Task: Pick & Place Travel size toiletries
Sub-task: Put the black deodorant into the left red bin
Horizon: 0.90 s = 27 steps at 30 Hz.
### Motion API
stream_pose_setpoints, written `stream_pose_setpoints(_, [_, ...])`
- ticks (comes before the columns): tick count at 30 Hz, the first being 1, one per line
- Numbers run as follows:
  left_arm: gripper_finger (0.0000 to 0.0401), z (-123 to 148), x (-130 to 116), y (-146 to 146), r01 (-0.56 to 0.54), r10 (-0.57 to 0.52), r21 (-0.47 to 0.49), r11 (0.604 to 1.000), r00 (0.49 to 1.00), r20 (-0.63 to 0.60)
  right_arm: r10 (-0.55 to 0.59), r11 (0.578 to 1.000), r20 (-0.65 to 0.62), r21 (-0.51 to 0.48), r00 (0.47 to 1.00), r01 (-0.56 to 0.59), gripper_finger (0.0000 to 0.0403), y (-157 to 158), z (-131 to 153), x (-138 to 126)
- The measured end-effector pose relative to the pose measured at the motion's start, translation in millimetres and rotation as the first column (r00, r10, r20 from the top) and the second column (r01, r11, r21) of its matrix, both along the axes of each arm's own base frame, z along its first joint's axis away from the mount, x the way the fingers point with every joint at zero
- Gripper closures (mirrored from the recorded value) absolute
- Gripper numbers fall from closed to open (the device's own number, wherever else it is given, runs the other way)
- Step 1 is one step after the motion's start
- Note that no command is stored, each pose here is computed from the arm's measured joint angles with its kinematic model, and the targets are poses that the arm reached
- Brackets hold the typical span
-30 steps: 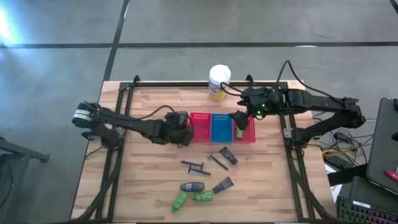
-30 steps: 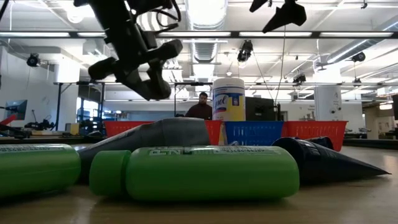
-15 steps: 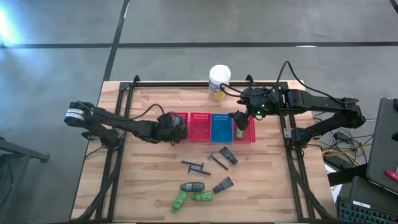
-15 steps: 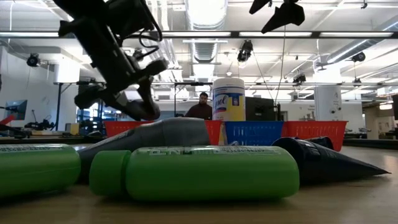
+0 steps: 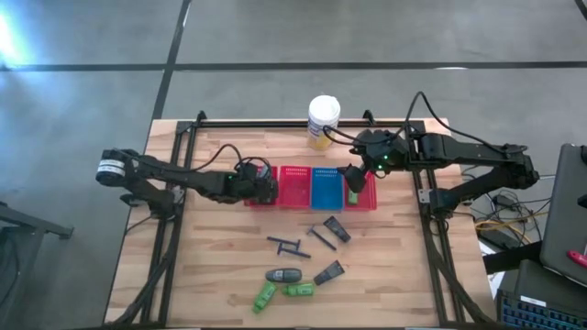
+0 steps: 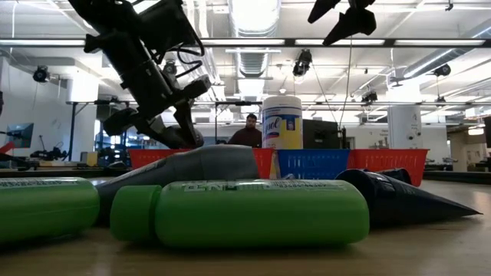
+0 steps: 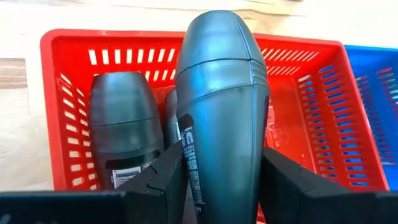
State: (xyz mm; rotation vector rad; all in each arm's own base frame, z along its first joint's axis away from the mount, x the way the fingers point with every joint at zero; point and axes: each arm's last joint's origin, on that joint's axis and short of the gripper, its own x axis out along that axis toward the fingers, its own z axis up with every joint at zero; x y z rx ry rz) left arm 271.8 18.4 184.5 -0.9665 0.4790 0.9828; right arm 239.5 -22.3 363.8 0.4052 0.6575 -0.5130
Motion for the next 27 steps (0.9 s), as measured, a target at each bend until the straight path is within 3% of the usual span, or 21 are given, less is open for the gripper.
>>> stream_pose_setpoints(11, [0.0188,0.6,0.8,-0.4,0.052,-0.051,0.018,0.999,0.998,-0.026,0.0,1.0,-0.001,-0.011,1.0,0.0,0.0037,-0.2,0.1,0.1])
stream_pose_setpoints(27, [0.0183,6.3,5.4,-6.2,0.131,-0.131,0.01,0.991,0.991,-0.022,-0.002,1.0,0.0,-0.012,1.0,0.002,0.0037,-0.4,0.2,0.1])
